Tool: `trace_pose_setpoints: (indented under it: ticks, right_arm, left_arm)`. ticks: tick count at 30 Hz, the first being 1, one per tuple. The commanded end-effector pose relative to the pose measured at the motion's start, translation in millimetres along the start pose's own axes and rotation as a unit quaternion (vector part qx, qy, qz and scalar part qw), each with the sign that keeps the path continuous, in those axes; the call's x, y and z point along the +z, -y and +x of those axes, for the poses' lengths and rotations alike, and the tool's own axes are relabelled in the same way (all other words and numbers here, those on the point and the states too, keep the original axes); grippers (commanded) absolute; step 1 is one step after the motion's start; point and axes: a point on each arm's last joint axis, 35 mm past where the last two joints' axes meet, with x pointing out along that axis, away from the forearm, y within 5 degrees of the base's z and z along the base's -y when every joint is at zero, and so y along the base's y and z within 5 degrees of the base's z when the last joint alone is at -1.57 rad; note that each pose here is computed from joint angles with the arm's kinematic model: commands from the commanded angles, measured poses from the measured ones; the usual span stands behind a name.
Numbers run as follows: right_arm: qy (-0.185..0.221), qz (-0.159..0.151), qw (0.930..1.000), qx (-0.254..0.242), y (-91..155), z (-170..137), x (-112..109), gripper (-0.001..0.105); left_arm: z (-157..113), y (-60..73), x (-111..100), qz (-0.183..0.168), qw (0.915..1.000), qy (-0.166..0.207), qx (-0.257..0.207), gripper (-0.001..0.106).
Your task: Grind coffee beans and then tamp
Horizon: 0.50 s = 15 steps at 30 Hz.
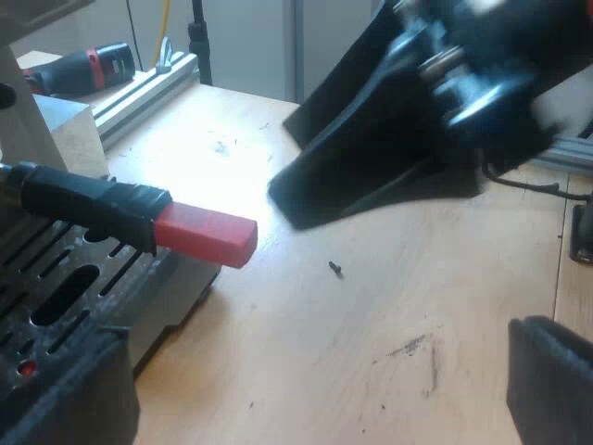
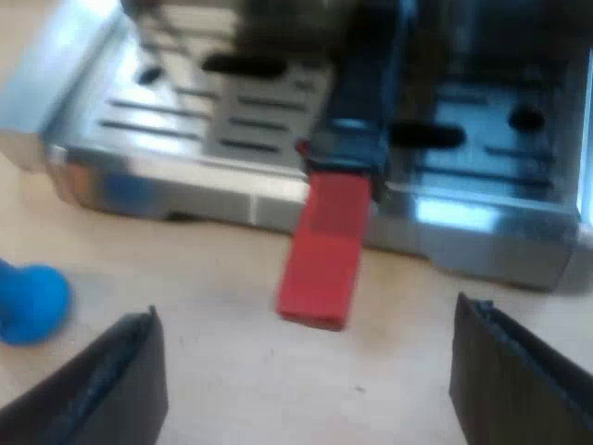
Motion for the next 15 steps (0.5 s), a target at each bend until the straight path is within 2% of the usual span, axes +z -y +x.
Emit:
trace_pose_setpoints:
  ticks: [1,5,9,15]
  right_arm:
    - [-0.030,0.010,0.9995,0.001,4.9,10.7,3.3,0.066]
    - [-0.060,0.027,0.9978,0.007,10.9,26.7,7.8,0.066]
    - [-0.069,0.028,0.9972,0.003,10.9,37.6,7.4,0.066]
    - [-0.061,-0.008,0.9980,0.014,2.2,53.4,7.5,0.066]
  left_arm:
    - [-0.2,0.9,2.9,0.003,1.0000,0.007,-0.001,0.083]
    - [-0.2,0.9,2.9,0.003,1.0000,0.007,-0.001,0.083]
    - [-0.2,0.9,2.9,0.003,1.0000,0.007,-0.001,0.083]
    - [-0.2,0.9,2.6,0.003,1.0000,0.005,-0.001,0.083]
